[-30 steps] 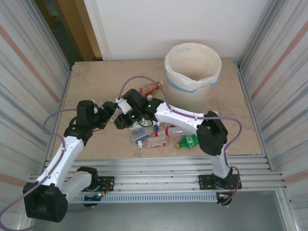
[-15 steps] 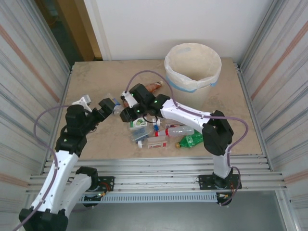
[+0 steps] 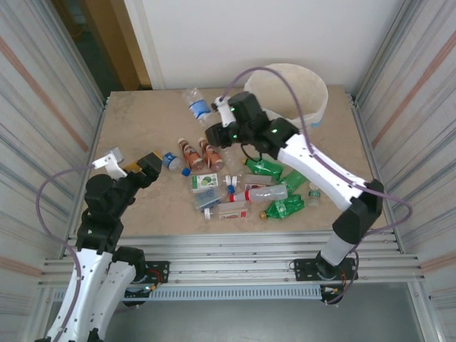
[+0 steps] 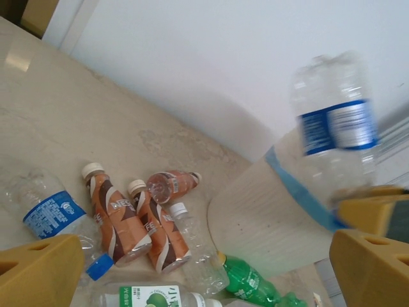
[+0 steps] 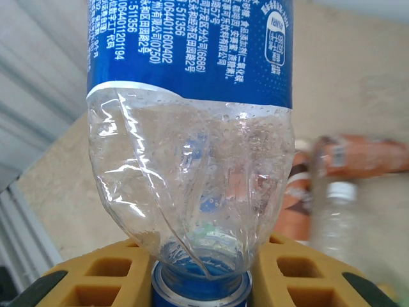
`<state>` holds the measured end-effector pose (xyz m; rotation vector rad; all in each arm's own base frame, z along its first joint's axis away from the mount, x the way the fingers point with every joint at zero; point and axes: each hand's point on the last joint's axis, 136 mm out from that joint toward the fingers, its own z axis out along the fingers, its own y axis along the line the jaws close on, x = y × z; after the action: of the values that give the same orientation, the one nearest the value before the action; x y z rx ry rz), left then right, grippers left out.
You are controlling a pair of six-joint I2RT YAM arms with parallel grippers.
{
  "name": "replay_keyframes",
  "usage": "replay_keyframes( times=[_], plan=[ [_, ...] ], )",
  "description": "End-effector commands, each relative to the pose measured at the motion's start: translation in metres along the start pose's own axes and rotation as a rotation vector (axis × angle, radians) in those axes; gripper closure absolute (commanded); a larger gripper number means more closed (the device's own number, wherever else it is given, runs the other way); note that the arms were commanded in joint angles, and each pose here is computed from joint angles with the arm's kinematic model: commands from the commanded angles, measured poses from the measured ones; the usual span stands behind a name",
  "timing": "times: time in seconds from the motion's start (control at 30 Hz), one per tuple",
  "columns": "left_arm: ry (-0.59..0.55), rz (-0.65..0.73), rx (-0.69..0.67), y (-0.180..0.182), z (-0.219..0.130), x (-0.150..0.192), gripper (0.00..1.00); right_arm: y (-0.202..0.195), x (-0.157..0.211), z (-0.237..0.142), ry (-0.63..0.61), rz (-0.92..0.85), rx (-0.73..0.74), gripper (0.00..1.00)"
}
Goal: Put the plastic bottles in the bin
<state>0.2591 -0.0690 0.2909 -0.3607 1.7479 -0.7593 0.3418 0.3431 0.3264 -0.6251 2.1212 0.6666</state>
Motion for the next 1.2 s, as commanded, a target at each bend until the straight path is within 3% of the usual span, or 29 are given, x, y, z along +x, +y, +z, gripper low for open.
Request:
replay_keyframes(
  times=[0.0,0.17,0.33,0.57,0.93,1.17],
  plan=[
    [-0.015,0.033,-0.013,0.004,0.003,-0.001,0.01,-0.039,-0.031,-0.051,-0.093,0.009,0.115,1.0],
    [0.017,0.026,-0.021,0.007,0.01,0.006,0.01,-0.09,-0.051,-0.091,-0.142,0.092,0.173,1.0],
    [0.034,0.014,-0.03,0.01,0.013,0.01,0.01,-0.13,-0.057,-0.106,-0.128,0.15,0.221,1.0],
    [0.049,0.011,-0.044,0.012,0.013,0.012,0.01,-0.18,-0.043,-0.101,-0.027,0.238,0.287,1.0],
    [0.072,0.003,-0.069,0.019,0.017,0.017,0.01,-0.217,-0.016,-0.078,0.107,0.258,0.361,1.0],
    [0.085,0.002,-0.077,0.021,0.019,0.02,0.01,-0.235,-0.005,-0.064,0.163,0.264,0.41,0.88]
  ],
)
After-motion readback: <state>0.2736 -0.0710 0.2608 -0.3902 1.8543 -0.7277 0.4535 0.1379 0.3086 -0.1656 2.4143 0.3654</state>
